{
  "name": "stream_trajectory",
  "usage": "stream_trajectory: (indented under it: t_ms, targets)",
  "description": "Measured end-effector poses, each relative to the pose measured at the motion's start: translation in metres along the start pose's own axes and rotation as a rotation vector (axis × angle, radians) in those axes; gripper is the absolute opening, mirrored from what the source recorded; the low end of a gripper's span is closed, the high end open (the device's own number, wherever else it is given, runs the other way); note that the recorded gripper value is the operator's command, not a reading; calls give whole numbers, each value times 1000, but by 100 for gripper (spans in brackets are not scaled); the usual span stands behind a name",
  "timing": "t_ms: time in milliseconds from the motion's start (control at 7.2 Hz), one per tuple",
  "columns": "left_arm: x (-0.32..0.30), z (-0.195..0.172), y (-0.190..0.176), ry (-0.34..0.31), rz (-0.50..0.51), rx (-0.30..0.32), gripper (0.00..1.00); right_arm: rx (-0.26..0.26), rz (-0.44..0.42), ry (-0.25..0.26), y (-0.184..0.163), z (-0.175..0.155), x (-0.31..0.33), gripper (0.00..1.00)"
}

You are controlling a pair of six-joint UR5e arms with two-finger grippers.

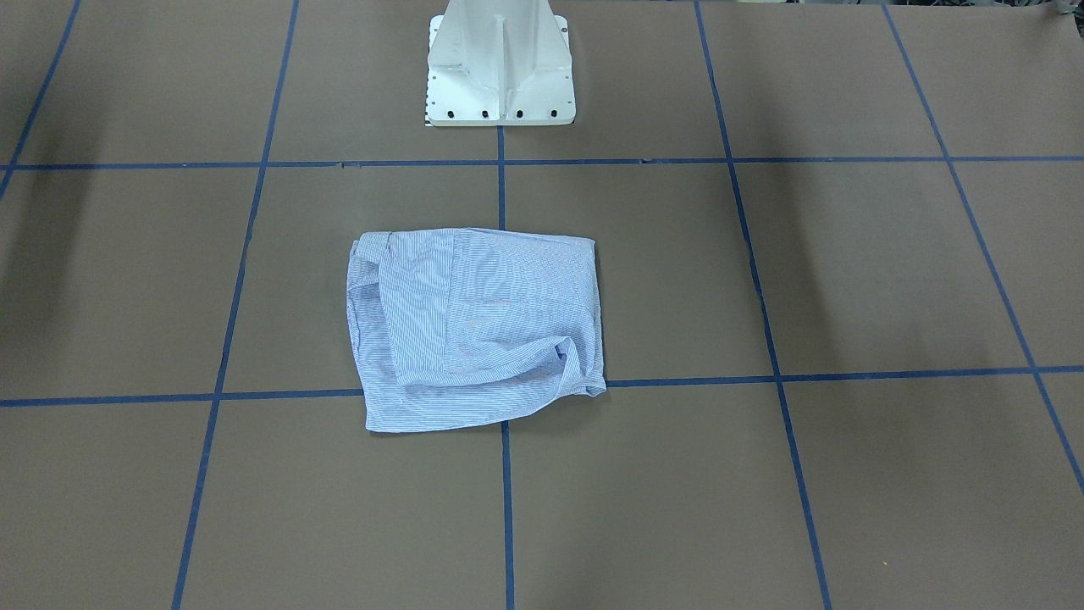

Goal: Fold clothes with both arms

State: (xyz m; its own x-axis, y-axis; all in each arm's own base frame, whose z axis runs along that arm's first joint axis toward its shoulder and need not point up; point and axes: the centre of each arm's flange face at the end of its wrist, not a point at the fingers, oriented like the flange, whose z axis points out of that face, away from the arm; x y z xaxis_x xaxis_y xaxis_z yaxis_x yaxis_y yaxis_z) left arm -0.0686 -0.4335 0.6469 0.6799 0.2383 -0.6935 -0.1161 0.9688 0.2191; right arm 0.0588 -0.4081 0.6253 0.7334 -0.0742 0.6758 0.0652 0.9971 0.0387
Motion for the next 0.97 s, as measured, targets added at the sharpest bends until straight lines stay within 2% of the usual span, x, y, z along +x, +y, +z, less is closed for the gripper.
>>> stream_trajectory:
  t_ms: [972]
  targets:
    - [3,-5,-4,-2,8,11,100,1,-1,-4,0,0,-1,100]
